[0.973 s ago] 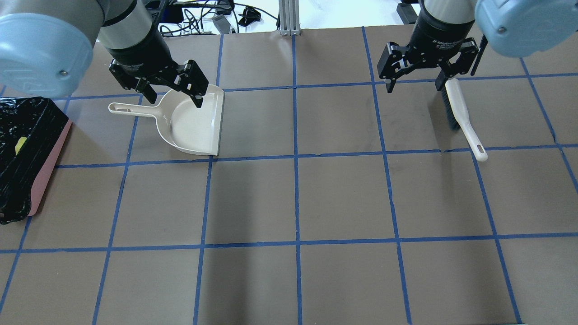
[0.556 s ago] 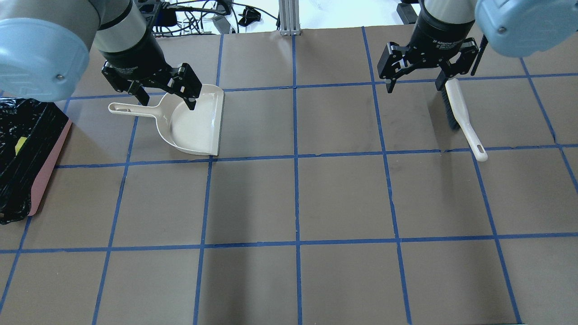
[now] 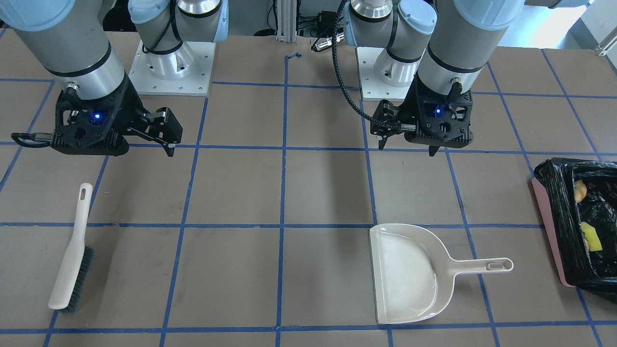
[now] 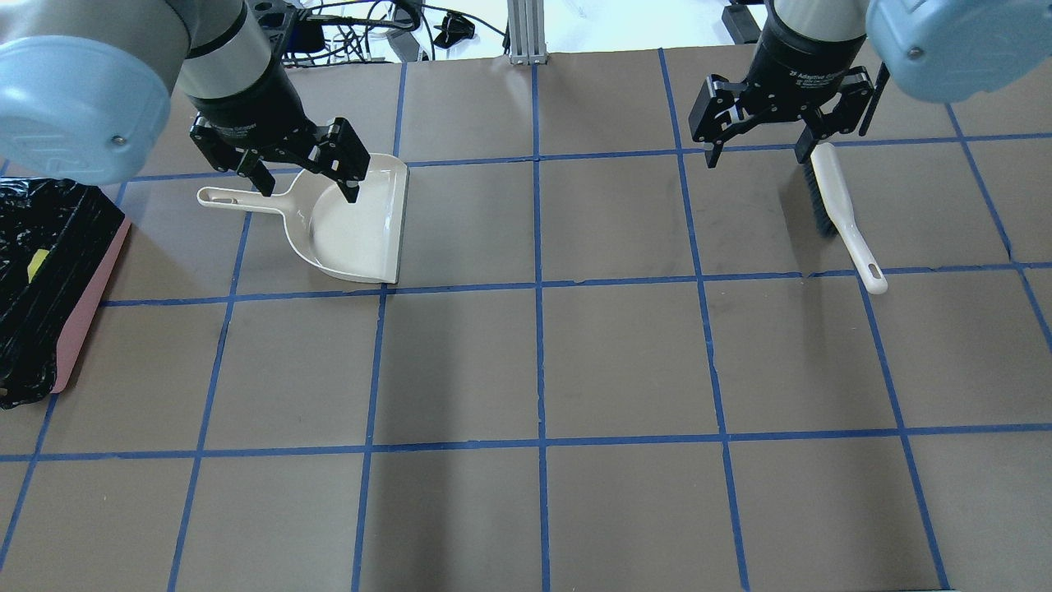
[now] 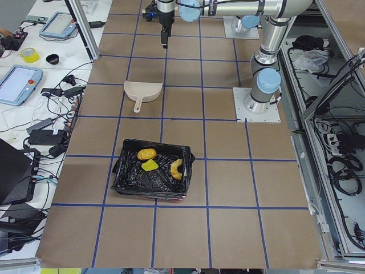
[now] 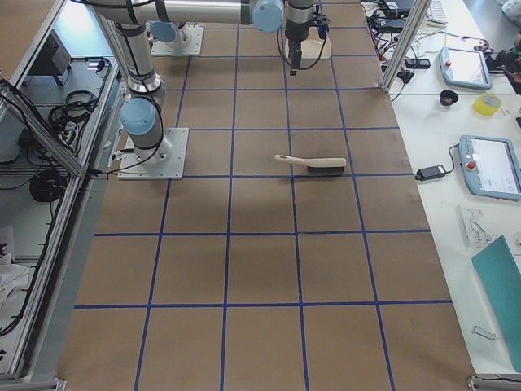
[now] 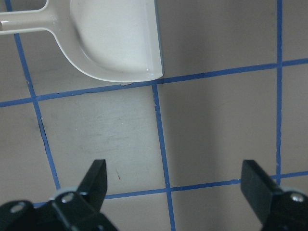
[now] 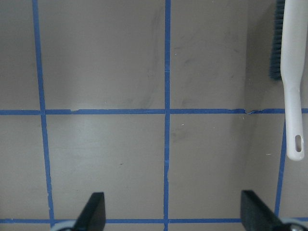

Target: Sweep and dump trash into bin

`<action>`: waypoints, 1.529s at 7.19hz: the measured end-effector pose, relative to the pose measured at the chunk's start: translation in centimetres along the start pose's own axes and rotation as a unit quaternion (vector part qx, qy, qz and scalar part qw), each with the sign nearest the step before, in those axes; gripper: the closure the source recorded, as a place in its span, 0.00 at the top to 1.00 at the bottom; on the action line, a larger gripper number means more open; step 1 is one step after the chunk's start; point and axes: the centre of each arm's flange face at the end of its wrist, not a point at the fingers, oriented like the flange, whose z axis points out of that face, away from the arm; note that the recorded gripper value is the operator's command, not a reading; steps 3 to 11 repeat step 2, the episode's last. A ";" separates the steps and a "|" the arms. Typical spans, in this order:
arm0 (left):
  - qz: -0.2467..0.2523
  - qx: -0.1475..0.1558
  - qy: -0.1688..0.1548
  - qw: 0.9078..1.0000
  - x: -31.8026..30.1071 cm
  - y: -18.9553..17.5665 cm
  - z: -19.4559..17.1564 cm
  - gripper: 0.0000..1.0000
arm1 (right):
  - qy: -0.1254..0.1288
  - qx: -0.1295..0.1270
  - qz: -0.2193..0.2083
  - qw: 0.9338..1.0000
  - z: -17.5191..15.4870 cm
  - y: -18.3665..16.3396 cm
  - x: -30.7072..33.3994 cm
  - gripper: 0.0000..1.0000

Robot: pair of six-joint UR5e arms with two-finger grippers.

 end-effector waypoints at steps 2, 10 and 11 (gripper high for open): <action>-0.009 -0.004 0.002 1.000 0.0 -0.2 0.5 1.00 | 0.002 0.000 0.001 1.000 0.0 0.0 0.1 1.00; -0.009 -0.004 0.002 1.000 0.0 -0.2 0.5 1.00 | 0.002 0.000 0.001 1.000 0.0 0.0 0.1 1.00; -0.009 -0.004 0.002 1.000 0.0 -0.2 0.5 1.00 | 0.002 0.000 0.001 1.000 0.0 0.0 0.1 1.00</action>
